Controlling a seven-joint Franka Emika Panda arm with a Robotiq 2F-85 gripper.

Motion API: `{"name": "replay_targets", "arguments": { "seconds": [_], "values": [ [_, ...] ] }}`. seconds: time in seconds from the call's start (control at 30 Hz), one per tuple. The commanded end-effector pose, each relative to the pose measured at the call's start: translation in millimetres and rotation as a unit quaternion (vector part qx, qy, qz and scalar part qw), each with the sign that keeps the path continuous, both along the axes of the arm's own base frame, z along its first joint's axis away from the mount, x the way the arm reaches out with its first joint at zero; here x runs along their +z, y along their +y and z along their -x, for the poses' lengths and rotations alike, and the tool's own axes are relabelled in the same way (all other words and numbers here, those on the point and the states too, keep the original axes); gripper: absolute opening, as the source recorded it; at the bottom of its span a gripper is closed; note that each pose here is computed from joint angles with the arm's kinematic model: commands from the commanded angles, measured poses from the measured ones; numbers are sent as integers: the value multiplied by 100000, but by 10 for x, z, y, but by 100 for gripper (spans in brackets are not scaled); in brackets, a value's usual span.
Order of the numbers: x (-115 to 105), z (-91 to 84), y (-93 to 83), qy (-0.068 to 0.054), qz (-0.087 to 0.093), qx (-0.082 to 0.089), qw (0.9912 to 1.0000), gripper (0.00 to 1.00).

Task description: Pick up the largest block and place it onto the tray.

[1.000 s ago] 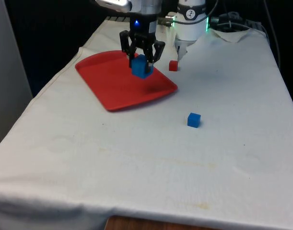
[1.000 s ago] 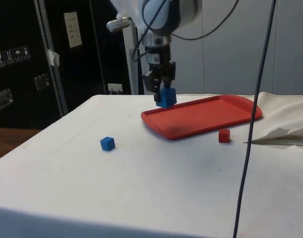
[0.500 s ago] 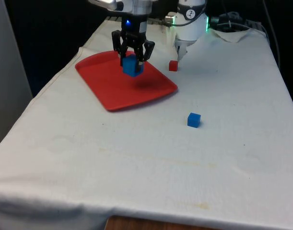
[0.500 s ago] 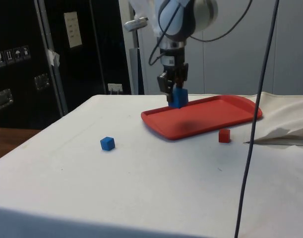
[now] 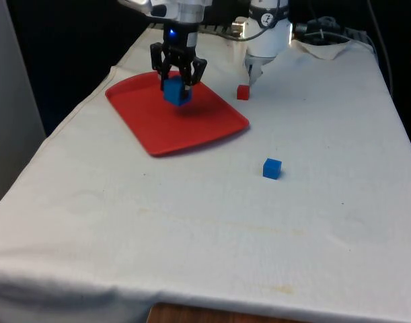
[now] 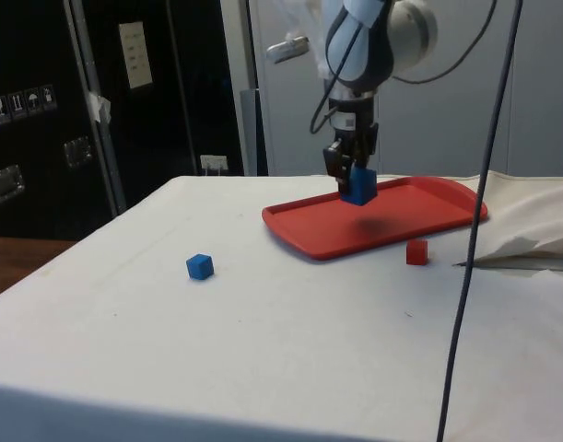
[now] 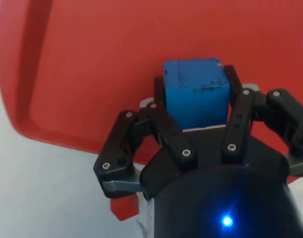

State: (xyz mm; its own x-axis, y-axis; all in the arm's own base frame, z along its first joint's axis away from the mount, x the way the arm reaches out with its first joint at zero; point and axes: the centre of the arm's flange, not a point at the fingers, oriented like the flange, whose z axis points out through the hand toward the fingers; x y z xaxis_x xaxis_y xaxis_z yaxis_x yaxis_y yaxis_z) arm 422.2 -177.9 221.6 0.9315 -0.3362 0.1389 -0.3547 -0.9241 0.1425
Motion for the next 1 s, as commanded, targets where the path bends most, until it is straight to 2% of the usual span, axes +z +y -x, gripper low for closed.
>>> {"name": "replay_targets", "arguments": {
  "seconds": [0.0,0.03,0.07,0.1,0.2,0.33,0.37,0.4,0.6,0.63,0.67,0.93,0.97],
  "values": [
    [22,37,-9,-1084,-473,212,99993,3],
    [7,64,-21,-1025,-419,204,99994,3],
    [-23,54,-34,-23,123,-99,100000,3],
    [-3,86,-35,-1115,-326,120,99993,3],
    [-44,144,-56,-1169,-53,-84,99993,3],
    [-69,161,-48,-927,9,-232,99995,3],
    [-87,159,-70,-71,464,-353,99998,3],
    [-73,161,-44,-888,20,-232,99996,3],
    [-118,181,-31,-338,20,-574,99998,3],
    [-136,179,-55,506,521,-685,99995,3],
    [-124,182,-28,-251,52,-522,99998,3],
    [-153,179,-50,718,636,-714,99993,3],
    [-151,175,-33,381,405,-695,99996,3]
  ]
}}
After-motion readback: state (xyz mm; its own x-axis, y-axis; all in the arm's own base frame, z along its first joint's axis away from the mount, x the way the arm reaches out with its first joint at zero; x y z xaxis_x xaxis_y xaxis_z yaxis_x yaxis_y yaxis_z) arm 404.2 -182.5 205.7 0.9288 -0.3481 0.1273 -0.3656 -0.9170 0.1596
